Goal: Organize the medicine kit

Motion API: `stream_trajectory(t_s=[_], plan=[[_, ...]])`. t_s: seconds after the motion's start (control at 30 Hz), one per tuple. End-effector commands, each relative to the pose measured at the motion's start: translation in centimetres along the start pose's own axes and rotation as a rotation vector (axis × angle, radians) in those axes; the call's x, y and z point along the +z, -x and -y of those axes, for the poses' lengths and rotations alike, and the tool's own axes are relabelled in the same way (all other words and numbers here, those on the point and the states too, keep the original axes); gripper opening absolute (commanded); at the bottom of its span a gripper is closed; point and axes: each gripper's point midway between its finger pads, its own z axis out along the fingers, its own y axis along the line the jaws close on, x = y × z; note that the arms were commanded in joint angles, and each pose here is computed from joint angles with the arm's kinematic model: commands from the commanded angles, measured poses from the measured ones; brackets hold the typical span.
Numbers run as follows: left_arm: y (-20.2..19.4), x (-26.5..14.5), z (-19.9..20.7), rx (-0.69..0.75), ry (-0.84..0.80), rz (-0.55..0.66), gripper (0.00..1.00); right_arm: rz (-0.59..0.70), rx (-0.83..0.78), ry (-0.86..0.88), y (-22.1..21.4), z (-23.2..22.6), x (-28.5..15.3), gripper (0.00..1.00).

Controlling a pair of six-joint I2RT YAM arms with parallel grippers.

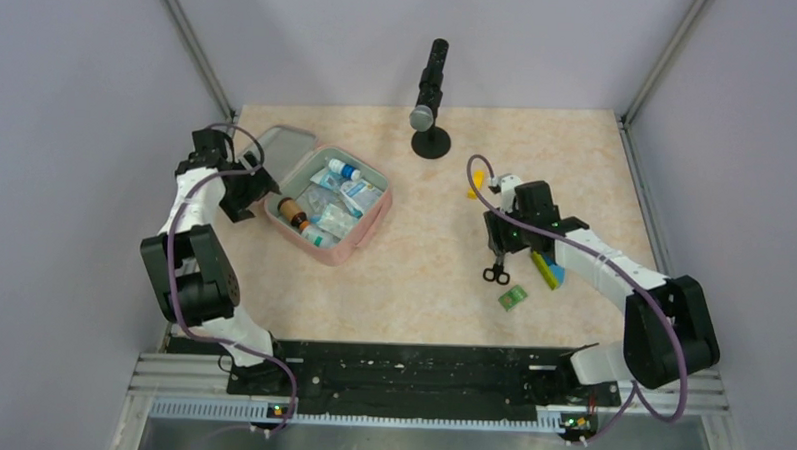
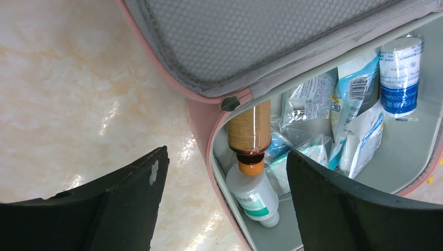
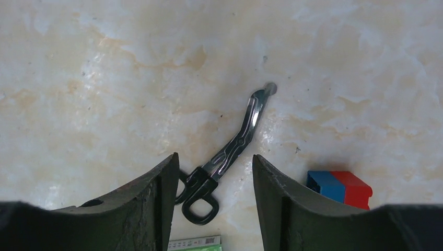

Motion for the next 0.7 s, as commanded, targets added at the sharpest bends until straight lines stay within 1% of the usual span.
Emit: stream_trajectory(t_s=[0.0, 0.13, 0.23, 0.3, 0.47, 0.53, 0.6, 0.67], plan=[[2.4, -4.6, 0.6, 0.025, 0.015, 0.141, 0.86, 0.059, 0.185, -0.128, 1.7, 1.9, 1.1, 0.52], [2.6, -6.8, 1.6, 0.091, -0.023, 0.206, 0.84, 0.033, 0.202, -0.191, 1.7, 3.1, 2.4, 0.48], [2.6, -8.4, 3.0, 0.141, -0.081, 0.258, 0.81, -0.006, 0.225, -0.180, 1.0, 3.0, 3.7, 0.46], [2.5, -9.2, 4.2, 0.172, -0.130, 0.281, 0.79, -0.041, 0.249, -0.174, 0.2, 2.8, 4.4, 0.44], [1.6, -10.7, 7.1, 0.246, -0.200, 0.319, 0.79, -0.148, 0.271, -0.187, -2.6, 2.7, 5.3, 0.38], [0.8, -11.0, 8.9, 0.302, -0.240, 0.325, 0.78, -0.175, 0.271, -0.201, -3.4, 2.9, 5.6, 0.34], [-0.2, -11.4, 10.9, 0.375, -0.277, 0.334, 0.78, -0.193, 0.271, -0.200, -3.8, 2.8, 6.1, 0.27], [-2.3, -11.5, 13.2, 0.448, -0.337, 0.324, 0.78, -0.204, 0.263, -0.166, -4.0, 2.3, 6.7, 0.23]])
